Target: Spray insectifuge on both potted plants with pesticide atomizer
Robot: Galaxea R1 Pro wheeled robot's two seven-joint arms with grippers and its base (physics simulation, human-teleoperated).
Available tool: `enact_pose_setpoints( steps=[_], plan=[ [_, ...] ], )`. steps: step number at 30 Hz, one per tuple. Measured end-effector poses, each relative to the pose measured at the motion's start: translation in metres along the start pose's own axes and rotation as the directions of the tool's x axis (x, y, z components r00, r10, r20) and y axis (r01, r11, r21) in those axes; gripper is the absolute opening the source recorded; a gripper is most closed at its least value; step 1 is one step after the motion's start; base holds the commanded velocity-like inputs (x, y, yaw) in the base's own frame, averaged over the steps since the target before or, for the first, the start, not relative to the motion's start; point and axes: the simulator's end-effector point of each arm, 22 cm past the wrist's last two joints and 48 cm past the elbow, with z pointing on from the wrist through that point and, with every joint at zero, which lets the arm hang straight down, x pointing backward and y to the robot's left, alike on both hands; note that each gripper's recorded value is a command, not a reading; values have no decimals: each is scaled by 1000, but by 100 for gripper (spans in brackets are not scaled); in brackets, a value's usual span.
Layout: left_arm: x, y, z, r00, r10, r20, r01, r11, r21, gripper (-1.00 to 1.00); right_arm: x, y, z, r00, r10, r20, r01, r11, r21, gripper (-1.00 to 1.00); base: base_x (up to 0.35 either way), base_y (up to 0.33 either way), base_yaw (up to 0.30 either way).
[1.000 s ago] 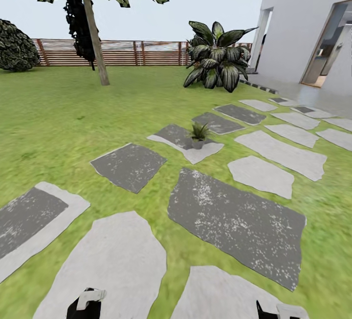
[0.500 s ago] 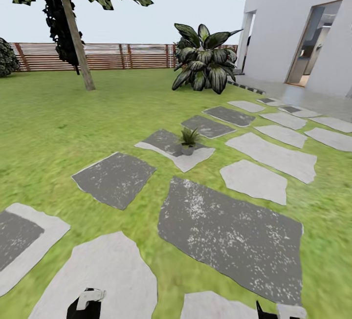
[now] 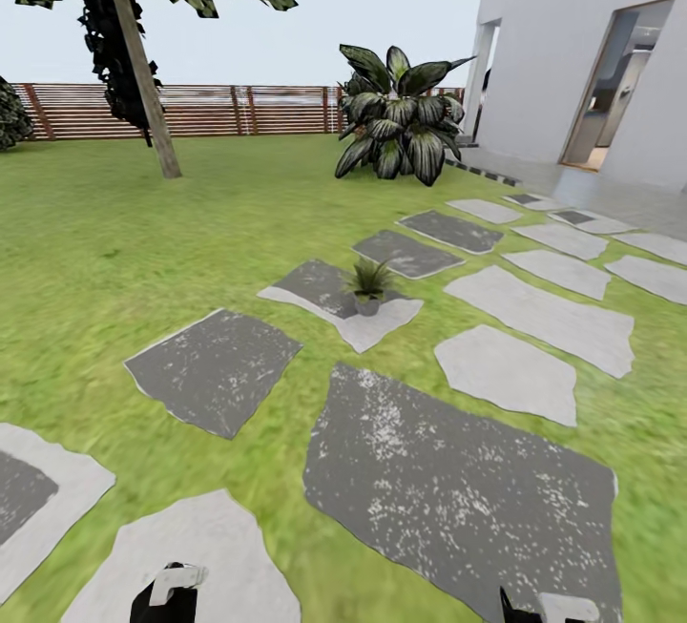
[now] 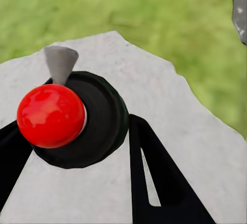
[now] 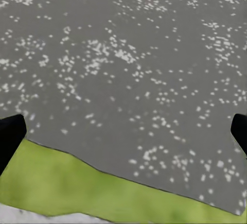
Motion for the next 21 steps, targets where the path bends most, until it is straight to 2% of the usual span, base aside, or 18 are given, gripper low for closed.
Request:
enact_pose_setpoints(
  steps=[21],
  plan=[
    [0,0,0,1000,0,0,0,1000,0,-100,0,0,0,1000,0,1,0,1000,0,100,339,0,0]
  ],
)
